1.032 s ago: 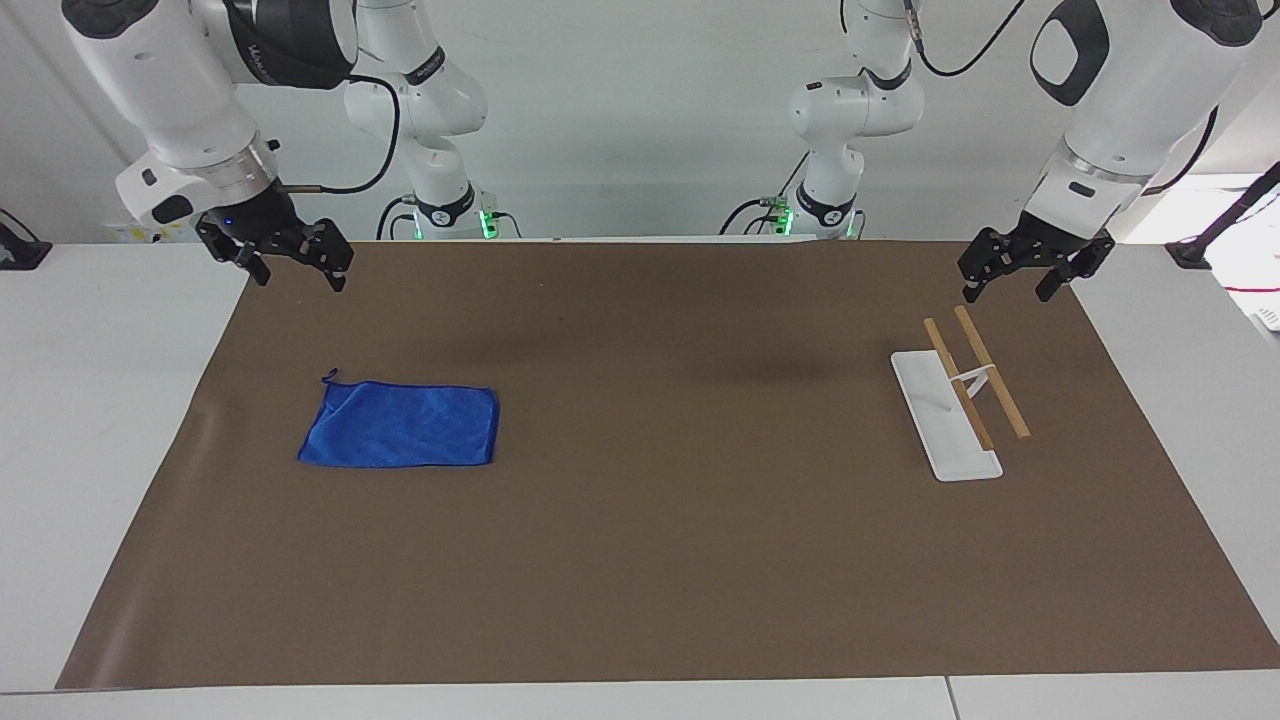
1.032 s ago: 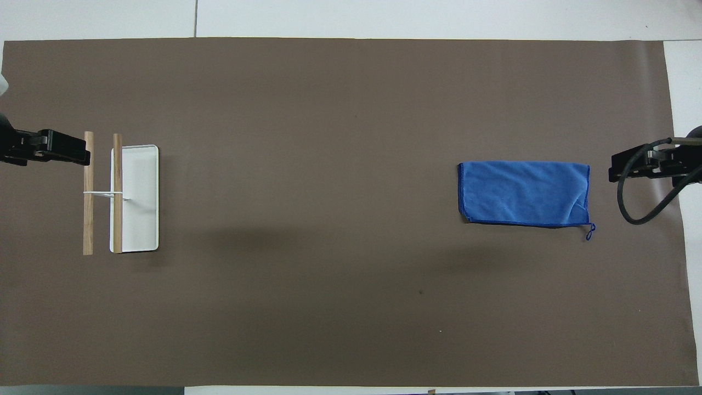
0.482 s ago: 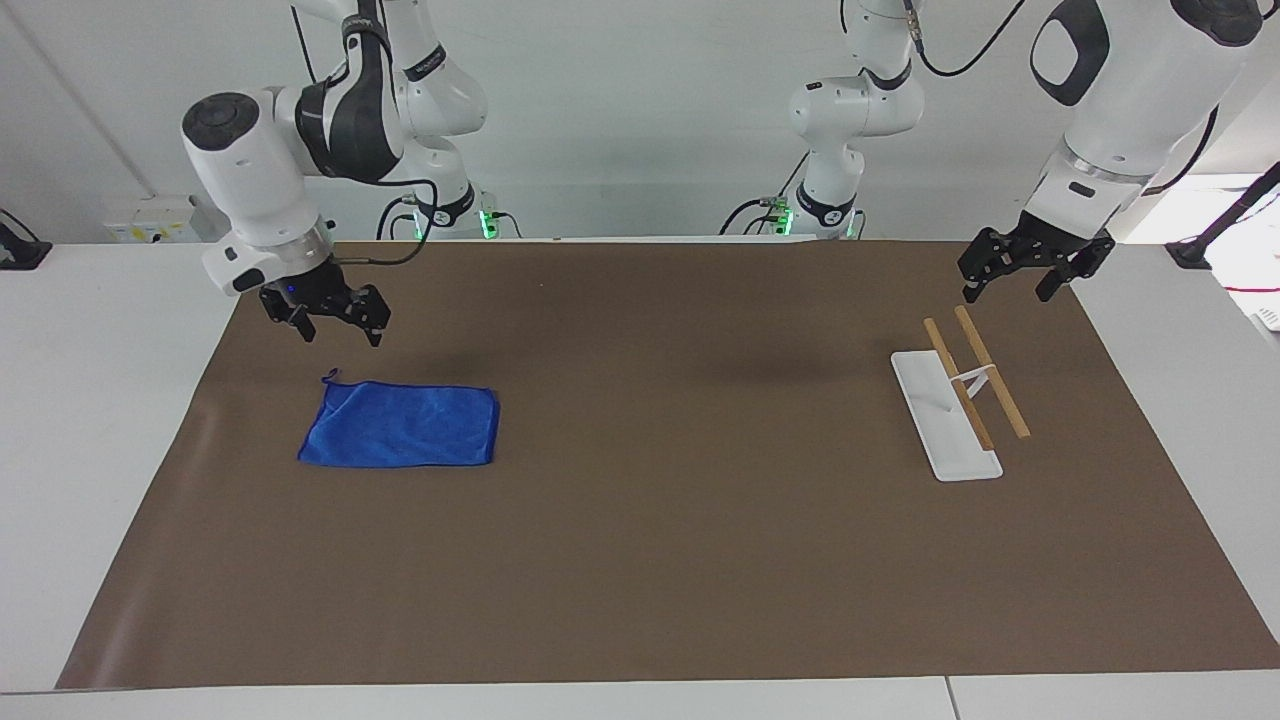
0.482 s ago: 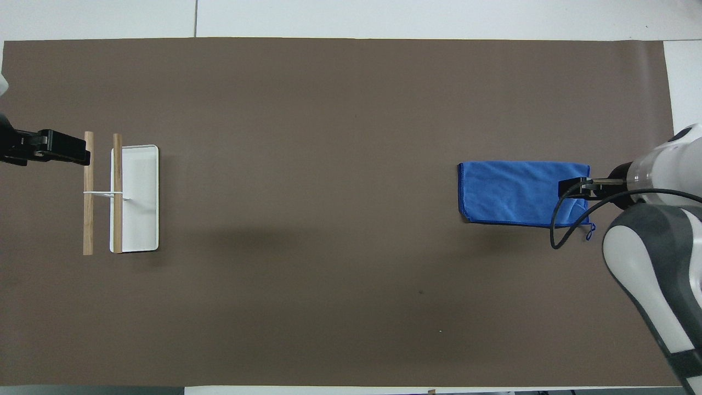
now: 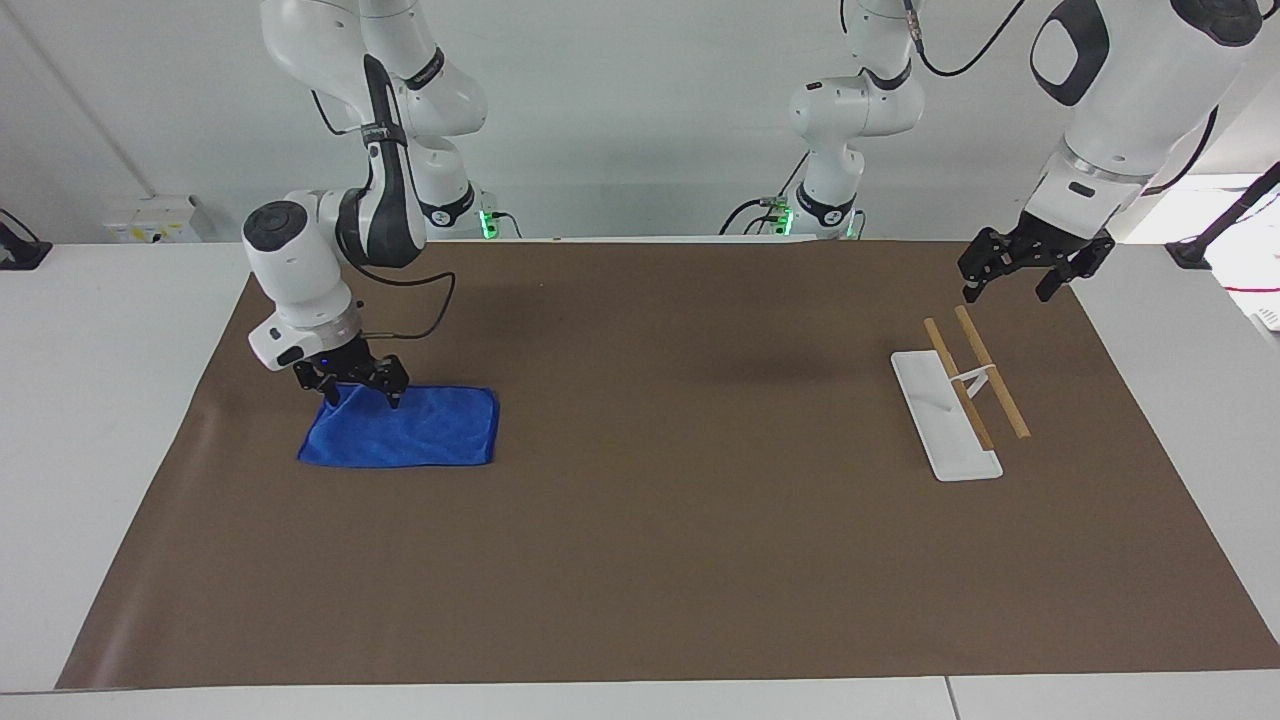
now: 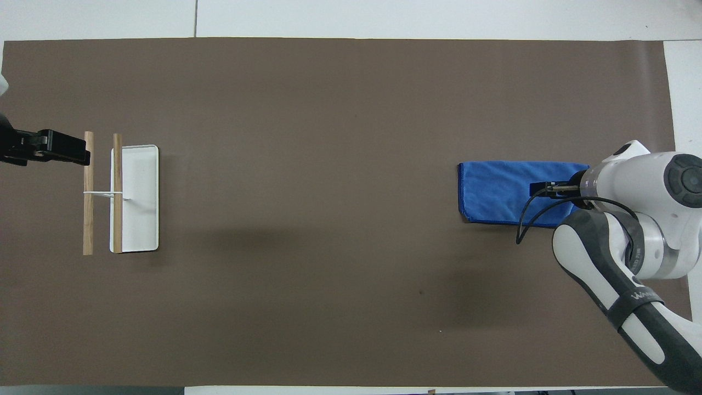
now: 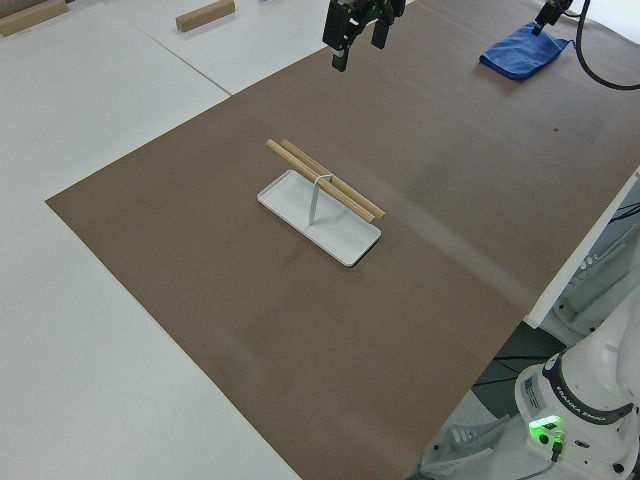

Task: Right arm passes towel to left arm to hang
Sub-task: 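Reach the right gripper down onto the blue towel's near edge, then close the right gripper on the blue towel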

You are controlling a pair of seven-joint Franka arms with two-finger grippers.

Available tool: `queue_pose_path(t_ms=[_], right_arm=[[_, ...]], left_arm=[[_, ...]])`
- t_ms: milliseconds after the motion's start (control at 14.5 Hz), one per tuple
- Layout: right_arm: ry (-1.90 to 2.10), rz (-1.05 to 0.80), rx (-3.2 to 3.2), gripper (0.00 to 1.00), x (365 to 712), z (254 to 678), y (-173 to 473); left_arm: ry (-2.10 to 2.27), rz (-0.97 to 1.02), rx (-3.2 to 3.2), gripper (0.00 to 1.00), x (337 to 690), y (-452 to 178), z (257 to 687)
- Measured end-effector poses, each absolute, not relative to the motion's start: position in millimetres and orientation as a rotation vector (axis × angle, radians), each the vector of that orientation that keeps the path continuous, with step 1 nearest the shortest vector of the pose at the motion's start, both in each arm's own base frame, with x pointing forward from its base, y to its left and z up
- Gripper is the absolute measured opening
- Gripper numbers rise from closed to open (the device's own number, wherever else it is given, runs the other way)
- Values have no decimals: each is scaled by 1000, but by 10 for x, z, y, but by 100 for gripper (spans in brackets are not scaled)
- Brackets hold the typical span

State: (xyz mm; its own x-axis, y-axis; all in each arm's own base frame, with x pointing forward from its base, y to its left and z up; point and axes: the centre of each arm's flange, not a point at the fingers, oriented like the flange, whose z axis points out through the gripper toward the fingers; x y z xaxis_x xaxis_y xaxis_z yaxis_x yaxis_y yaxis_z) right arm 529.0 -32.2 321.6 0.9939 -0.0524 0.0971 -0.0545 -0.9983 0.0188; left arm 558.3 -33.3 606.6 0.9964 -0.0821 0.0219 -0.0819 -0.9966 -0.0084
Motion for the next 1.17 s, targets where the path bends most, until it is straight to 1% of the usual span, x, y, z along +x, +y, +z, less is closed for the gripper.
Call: queue_pose_path(t_ms=[482,550,619,688,894,1032,1101,1170], right_arm=[[-175,126,3158,100,5292,2755,-414],[-176,127,3160,96,5293,2749,-415],[-166,128,3160,95,5293,2751,-415],[-150,133,3162,88,5297,2765,-409],[-124,140,3165,51,5310,2813,-332],[-99,105,3171,31,5342,2856,-251],[-83,75,3175,19,5376,2913,-199],[-70,35,3180,9,5416,2994,-130]], left_arm=[[129,-35,-3131,100,5583,-333,6066],[129,-35,-3131,100,5583,-333,6066],[129,-35,-3131,100,5583,-333,6066],[129,-35,-3131,100,5583,-333,6066],[130,-35,-3131,100,5582,-338,6066],[139,-21,-3131,100,5571,-370,6057],[142,-13,-3131,100,5565,-378,6052],[142,-9,-3131,100,5562,-379,6048]])
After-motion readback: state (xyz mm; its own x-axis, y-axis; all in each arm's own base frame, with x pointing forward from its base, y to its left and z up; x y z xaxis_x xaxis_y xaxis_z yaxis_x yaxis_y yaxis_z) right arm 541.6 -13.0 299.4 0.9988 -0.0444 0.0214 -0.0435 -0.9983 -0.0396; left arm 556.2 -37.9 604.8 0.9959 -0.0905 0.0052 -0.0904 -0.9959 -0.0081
